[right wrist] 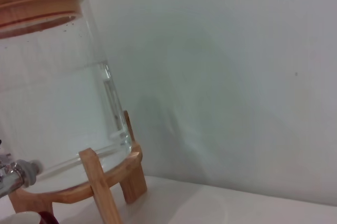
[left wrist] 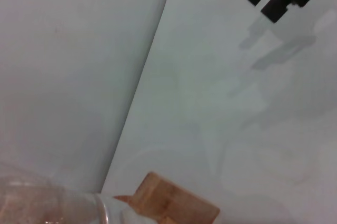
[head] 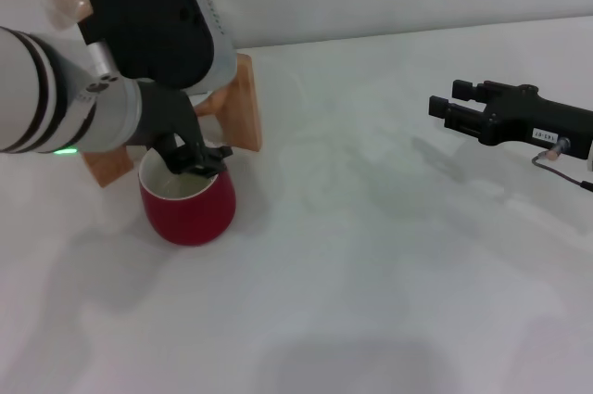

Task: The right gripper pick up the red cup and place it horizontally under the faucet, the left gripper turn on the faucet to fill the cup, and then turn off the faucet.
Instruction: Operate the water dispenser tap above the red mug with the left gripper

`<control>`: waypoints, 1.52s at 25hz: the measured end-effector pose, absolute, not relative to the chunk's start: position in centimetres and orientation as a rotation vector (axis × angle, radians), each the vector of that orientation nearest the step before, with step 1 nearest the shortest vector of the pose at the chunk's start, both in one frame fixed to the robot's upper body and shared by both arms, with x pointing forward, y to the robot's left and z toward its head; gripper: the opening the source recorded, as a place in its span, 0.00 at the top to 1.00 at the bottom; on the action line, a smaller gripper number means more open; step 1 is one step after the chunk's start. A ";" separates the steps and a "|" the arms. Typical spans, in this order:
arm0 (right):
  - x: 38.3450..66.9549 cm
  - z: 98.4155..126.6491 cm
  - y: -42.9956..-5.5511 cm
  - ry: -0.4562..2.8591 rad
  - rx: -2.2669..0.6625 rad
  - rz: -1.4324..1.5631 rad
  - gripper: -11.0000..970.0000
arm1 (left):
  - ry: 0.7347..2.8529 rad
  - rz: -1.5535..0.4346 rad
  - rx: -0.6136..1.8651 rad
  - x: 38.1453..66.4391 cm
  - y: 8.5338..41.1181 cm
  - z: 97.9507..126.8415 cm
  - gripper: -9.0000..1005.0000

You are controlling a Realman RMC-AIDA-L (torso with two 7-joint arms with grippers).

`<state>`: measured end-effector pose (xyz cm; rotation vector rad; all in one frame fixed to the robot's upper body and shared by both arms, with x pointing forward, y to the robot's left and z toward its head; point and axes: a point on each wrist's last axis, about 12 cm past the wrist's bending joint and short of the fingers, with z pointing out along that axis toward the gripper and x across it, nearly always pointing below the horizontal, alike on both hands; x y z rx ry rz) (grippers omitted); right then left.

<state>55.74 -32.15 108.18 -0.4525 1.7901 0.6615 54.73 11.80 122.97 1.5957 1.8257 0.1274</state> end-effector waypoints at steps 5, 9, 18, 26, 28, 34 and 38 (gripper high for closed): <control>55.7 108.2 -32.1 1.790 -0.451 0.664 0.45 | 1.818 0.124 1.600 54.5 11.5 123.0 0.13; 55.7 108.2 -32.1 1.790 -0.452 0.665 0.45 | 1.813 0.132 1.600 54.5 11.5 123.0 0.13; 55.7 108.2 -32.1 1.790 -0.452 0.667 0.45 | 1.787 0.129 1.624 54.3 10.8 122.5 0.13; 55.7 108.2 -32.1 1.790 -0.451 0.667 0.45 | 1.801 0.123 1.644 54.3 10.7 121.8 0.13; 55.7 108.2 -32.1 1.790 -0.451 0.667 0.45 | 1.805 0.123 1.640 54.3 10.7 121.6 0.13; 55.7 108.1 -32.2 1.791 -0.444 0.666 0.45 | 1.763 0.090 1.589 53.6 11.0 122.3 0.13; 55.6 108.2 -32.7 1.788 -0.421 0.657 0.45 | 1.727 0.044 1.527 52.7 11.4 122.8 0.13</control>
